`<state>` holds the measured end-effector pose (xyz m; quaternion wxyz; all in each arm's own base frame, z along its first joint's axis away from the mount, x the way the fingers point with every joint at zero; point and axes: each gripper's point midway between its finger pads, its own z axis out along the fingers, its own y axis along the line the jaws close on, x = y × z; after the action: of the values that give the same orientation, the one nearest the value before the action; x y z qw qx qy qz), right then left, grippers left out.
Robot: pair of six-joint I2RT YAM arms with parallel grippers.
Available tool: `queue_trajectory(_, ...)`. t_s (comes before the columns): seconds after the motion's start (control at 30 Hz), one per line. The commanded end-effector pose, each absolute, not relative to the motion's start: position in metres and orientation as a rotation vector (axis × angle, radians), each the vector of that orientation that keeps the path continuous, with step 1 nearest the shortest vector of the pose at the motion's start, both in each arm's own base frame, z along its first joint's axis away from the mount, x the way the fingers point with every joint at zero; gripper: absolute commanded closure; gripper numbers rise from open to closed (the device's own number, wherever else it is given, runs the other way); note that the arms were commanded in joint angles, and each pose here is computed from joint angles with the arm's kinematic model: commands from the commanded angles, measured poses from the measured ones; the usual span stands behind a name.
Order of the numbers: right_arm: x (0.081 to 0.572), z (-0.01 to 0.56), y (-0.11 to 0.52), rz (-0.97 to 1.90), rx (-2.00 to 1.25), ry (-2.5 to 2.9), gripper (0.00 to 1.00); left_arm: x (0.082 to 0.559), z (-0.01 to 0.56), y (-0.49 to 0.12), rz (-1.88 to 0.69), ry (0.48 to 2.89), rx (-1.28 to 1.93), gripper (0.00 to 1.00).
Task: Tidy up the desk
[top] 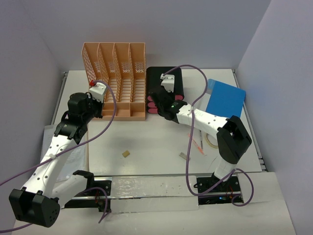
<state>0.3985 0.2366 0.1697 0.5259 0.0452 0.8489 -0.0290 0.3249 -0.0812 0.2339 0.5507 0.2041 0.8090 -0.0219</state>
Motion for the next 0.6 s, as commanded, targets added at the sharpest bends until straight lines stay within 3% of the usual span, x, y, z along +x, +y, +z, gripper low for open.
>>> queue_trajectory(0.0,0.411,0.188,0.246,-0.032,0.143,1.977,0.49,0.329,0.253,-0.084,-0.069,1.861,0.480,1.00)
queue_trajectory(0.17,0.413,0.182,0.248,-0.044,0.135,1.991,0.52,0.328,0.254,-0.084,-0.072,1.859,0.481,1.00)
queue_trajectory(0.37,0.411,0.181,0.248,-0.035,0.135,1.988,0.86,0.328,0.253,-0.084,-0.070,1.862,0.483,1.00)
queue_trajectory(0.57,0.397,0.180,0.248,-0.041,0.123,1.992,0.98,0.327,0.253,-0.084,-0.073,1.861,0.485,1.00)
